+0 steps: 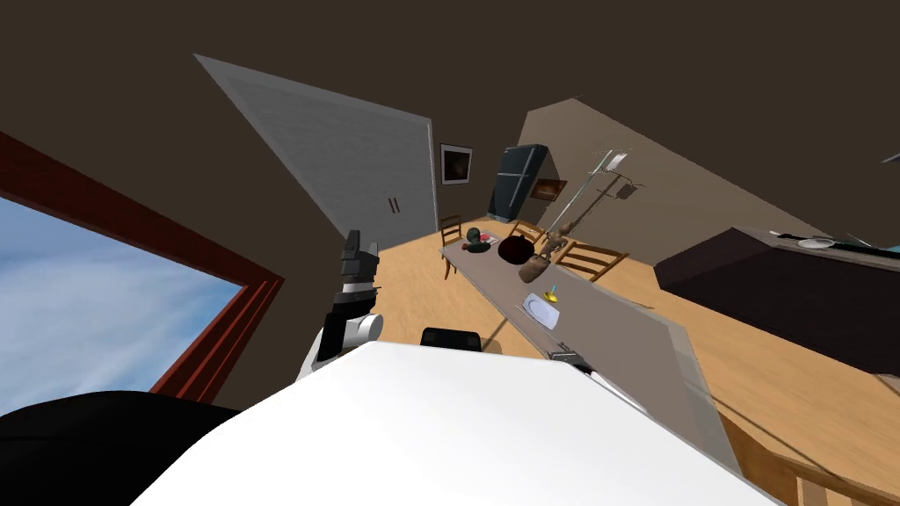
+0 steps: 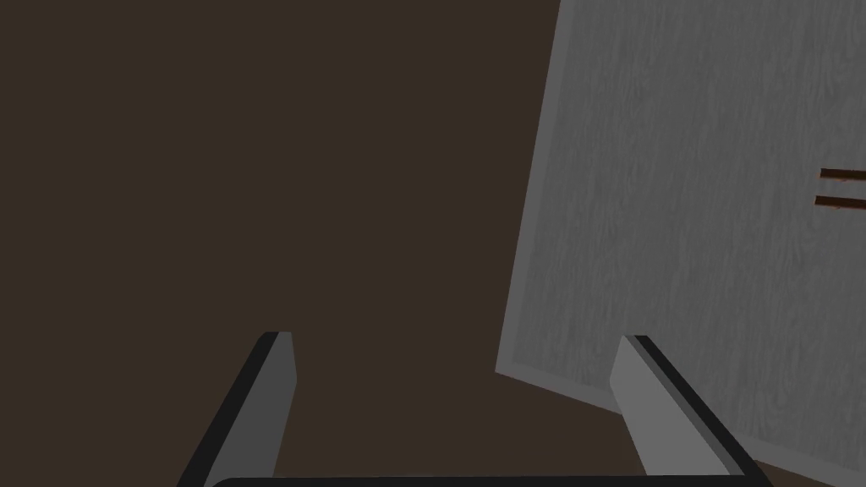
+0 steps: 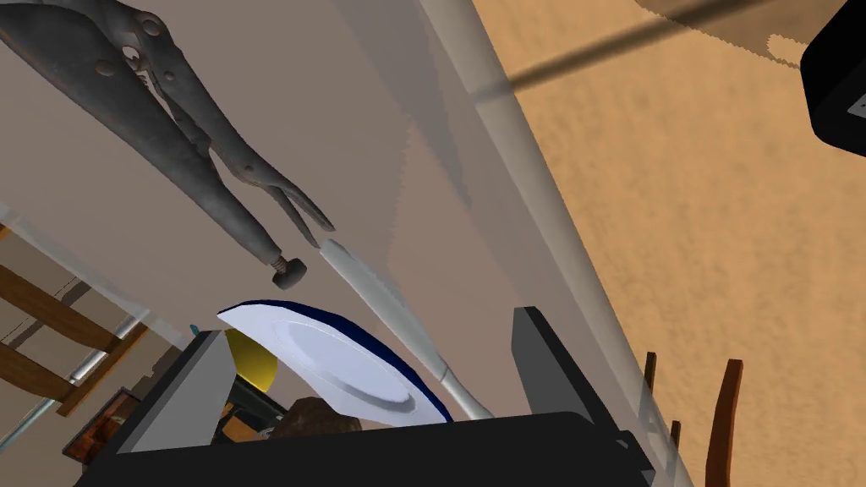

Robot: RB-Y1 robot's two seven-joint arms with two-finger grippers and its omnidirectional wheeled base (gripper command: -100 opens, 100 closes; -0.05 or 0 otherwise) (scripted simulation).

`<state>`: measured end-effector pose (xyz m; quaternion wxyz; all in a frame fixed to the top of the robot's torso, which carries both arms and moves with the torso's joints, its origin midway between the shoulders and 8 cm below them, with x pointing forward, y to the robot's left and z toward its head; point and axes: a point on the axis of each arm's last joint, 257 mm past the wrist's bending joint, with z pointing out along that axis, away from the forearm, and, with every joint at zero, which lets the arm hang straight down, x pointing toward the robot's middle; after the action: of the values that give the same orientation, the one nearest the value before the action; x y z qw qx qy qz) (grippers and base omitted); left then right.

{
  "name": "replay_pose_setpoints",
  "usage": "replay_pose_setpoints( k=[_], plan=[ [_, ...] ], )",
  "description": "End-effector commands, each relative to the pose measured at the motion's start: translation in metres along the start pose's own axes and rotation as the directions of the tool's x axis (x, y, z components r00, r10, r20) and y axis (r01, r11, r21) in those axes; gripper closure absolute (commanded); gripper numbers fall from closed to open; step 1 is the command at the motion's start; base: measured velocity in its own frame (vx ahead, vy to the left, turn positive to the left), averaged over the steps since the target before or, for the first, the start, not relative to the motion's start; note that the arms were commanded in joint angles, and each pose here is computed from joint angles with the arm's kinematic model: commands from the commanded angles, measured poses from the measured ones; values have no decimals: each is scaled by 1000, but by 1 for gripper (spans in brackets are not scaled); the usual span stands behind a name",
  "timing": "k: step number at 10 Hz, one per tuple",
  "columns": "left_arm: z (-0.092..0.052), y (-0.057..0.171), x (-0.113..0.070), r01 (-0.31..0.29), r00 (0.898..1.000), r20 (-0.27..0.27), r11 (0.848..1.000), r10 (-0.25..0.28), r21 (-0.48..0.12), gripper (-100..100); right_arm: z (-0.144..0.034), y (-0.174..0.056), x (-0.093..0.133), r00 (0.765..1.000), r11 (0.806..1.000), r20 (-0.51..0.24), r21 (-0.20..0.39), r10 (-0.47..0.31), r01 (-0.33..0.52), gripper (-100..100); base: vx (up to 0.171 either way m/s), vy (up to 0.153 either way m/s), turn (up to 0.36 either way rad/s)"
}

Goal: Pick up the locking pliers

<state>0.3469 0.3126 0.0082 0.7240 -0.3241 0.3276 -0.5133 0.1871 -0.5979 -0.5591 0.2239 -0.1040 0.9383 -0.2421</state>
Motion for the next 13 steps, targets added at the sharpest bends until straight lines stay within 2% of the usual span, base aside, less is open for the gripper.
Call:
replay_pose_setpoints(
  k=[1,3,4,5,6,7,9,11,13],
  plan=[
    [0,0,0,0,1000,0,1000,0,0,0,-1,-10,20,997,998,-46,9,-59,60,-100,-21,-25,160],
    [0,0,0,0,1000,0,1000,0,0,0,-1,-20,40,984,989,-100,12,-145,147,-100,-37,-52,297],
    [0,0,0,0,1000,0,1000,0,0,0,-2,-22,47,983,989,-112,13,-144,147,-100,-30,-43,43],
    [0,0,0,0,1000,0,1000,0,0,0,-4,-26,58,973,983,-141,10,-182,185,-100,-23,-27,99],
    [0,0,0,0,1000,0,1000,0,0,0,-2,-20,49,973,981,-122,1,-194,195,-100,-16,-22,79],
    [0,0,0,0,1000,0,1000,0,0,0,-4,-26,58,973,983,-141,10,-182,185,-100,-5,-7,0],
    [0,0,0,0,1000,0,1000,0,0,0,-6,-33,76,951,968,-187,1,-245,250,-100,-22,-24,167],
    [0,0,0,0,1000,0,1000,0,0,0,-6,-33,76,951,968,-187,1,-245,250,-100,-18,-27,25],
    [0,0,0,0,1000,0,1000,0,0,0,-9,-39,88,930,954,-219,-10,-294,299,-100,-18,-27,119]
  ],
)
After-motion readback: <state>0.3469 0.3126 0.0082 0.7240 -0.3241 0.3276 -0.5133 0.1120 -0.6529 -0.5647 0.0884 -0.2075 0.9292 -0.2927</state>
